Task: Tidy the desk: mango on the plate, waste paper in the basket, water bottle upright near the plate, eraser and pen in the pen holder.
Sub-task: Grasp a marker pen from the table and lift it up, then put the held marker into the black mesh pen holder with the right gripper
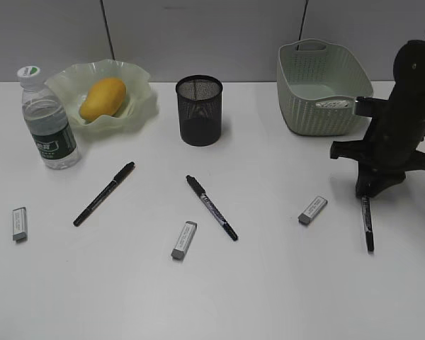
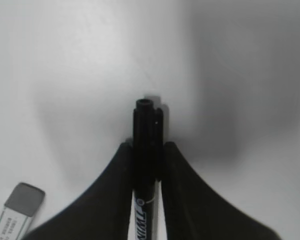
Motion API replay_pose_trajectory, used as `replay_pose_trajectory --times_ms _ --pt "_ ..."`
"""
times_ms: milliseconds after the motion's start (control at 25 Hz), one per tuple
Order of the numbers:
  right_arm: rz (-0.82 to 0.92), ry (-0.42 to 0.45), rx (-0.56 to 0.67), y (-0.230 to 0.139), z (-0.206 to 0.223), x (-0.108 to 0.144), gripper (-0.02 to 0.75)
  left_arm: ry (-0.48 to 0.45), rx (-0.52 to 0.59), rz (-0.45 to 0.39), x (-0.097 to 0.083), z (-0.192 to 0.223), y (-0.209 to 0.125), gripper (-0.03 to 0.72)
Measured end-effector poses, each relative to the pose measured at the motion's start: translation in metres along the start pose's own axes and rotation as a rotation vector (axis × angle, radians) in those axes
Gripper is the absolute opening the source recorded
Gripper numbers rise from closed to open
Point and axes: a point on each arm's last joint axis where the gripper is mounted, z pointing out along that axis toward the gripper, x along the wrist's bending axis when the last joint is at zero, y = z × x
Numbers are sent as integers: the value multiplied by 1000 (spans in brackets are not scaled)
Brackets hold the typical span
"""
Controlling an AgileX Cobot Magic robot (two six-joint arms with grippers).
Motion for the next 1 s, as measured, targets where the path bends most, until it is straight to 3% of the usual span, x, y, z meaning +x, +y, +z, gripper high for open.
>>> replay_pose_trajectory --times_ms 160,400,680,800,1000 --pt "-103 68 -22 6 -20 18 145 0 0 0 0 0 0 477" --pt "-302 220 -181 13 -75 81 145 0 0 0 0 0 0 477" --pt "-441 408 -611 30 -159 155 143 0 0 0 0 0 0 477" --pt "-448 484 -820 35 -180 173 143 0 0 0 0 0 0 477" --pt "-448 555 -1024 36 -189 193 143 0 0 0 0 0 0 477"
